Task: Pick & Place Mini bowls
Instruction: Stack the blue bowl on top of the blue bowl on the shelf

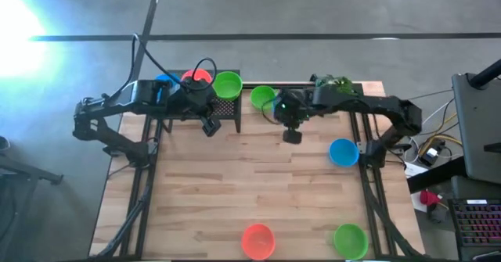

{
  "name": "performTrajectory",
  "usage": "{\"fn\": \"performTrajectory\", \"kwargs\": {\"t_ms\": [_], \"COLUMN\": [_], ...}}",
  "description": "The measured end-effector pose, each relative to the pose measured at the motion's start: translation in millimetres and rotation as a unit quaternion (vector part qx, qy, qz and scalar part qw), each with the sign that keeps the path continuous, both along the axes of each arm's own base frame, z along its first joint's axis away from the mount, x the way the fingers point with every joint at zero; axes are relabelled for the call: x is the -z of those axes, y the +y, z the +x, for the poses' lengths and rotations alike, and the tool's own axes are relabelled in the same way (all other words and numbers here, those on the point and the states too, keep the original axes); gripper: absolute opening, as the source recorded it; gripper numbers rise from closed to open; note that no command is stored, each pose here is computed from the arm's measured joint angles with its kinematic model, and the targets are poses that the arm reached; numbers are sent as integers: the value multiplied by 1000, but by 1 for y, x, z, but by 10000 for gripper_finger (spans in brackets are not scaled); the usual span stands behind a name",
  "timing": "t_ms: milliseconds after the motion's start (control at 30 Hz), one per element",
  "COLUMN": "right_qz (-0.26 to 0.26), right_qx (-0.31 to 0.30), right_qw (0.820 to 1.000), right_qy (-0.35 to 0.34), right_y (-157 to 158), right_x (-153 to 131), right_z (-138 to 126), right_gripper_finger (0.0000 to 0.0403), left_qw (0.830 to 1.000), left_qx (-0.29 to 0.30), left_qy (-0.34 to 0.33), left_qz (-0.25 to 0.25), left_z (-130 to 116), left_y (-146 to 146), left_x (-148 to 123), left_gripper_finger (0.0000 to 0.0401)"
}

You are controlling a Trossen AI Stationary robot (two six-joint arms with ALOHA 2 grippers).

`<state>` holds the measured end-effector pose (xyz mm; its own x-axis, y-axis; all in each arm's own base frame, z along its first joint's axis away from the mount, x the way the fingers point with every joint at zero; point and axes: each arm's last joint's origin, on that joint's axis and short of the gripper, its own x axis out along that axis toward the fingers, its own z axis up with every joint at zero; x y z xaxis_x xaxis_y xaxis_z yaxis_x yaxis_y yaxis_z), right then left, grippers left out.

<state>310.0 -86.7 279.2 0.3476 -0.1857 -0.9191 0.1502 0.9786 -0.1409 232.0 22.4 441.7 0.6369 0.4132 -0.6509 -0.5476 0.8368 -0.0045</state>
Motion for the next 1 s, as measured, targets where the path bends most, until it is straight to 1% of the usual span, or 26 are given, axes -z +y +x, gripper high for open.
{"fn": "performTrajectory", "kwargs": {"t_ms": [100, 200, 333, 433, 567, 667, 700, 767, 833, 1000], "right_qz": [-31, -56, -98, -136, -188, -237, -252, -273, -282, -300], "right_qx": [-25, -40, -50, -71, -104, -127, -135, -147, -157, -175], "right_qw": [999, 997, 994, 988, 977, 963, 958, 950, 946, 937], "right_qy": [-15, -21, -14, -1, 9, 19, 24, 32, 35, 44], "right_y": [22, 37, 49, 57, 65, 69, 71, 72, 74, 75], "right_x": [-13, -19, -19, -18, -19, -21, -21, -22, -22, -23], "right_z": [-2, -3, -2, 0, 3, 4, 4, 5, 5, 6], "right_gripper_finger": [9, 8, 8, 8, 8, 8, 8, 8, 8, 8], "left_qw": [1000, 999, 998, 997, 994, 993, 993, 995, 995, 995], "left_qx": [15, 36, 56, 64, 77, 59, 47, 26, 16, 6], "left_qy": [8, 17, 25, 15, 7, 14, 10, -13, -34, -54], "left_qz": [3, 11, 30, 42, 72, 102, 106, 97, 88, 81], "left_z": [5, 12, 23, 34, 54, 71, 77, 89, 100, 118], "left_y": [0, 0, 0, 1, 2, 5, 6, 8, 10, 15], "left_x": [2, 5, 9, 11, 15, 24, 27, 31, 35, 44], "left_gripper_finger": [5, 22, 56, 80, 95, 96, 96, 96, 96, 96]}}
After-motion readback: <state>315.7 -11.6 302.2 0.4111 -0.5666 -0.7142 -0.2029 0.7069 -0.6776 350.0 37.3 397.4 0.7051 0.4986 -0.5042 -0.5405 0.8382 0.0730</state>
